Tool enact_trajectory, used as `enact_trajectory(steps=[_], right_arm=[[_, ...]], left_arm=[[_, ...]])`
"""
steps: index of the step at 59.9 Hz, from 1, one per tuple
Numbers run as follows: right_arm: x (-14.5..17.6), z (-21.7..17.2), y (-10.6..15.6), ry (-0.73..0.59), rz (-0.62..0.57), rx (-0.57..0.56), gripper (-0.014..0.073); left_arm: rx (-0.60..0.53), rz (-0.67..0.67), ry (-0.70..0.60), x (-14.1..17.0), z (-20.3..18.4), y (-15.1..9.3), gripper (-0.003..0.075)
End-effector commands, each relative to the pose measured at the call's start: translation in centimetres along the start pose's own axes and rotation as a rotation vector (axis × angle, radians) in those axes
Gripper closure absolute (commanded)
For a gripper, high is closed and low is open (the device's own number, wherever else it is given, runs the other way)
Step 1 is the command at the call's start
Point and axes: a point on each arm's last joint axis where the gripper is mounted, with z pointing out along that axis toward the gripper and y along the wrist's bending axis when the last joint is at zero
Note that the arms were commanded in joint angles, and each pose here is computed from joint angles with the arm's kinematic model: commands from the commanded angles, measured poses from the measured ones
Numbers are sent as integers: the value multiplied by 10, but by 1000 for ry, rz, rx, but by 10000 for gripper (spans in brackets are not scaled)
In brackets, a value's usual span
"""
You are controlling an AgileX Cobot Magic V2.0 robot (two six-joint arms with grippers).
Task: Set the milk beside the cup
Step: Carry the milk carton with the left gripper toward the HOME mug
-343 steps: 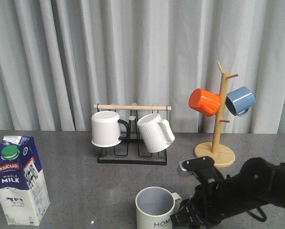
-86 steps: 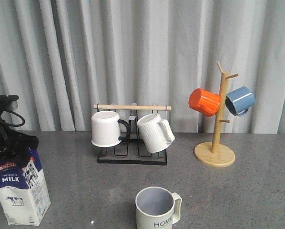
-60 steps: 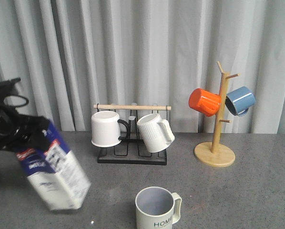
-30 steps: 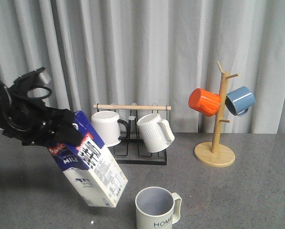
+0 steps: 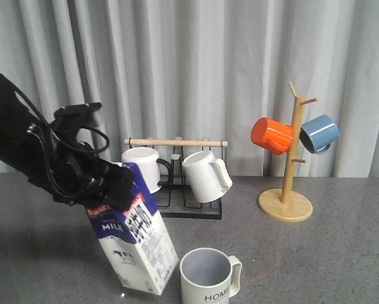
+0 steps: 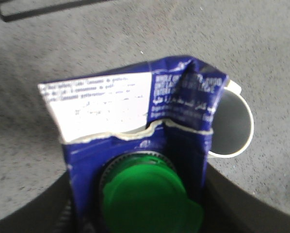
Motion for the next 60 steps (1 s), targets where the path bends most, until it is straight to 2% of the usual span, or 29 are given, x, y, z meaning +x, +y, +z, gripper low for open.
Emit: enact_trajectory(steps=[1, 12, 28, 38, 49, 60], right_arm=[[-12, -5, -2, -76, -1, 23, 600], [-11, -5, -2, -70, -1, 20, 600], [-11, -5, -1, -66, 1, 17, 600], [-11, -5, -1, -67, 1, 17, 600], [-11, -5, -1, -67, 2, 17, 600], [-11, -5, -1, -67, 2, 17, 600]], left_arm=[[34, 13, -40, -5, -5, -15, 728], [45, 18, 42, -3, 18, -17, 728], [50, 21, 73, 0, 19, -18, 724], [53, 21, 97, 2, 19, -18, 692], [73, 13, 95, 2, 19, -20, 584], [105, 0, 93, 2, 19, -23, 401]])
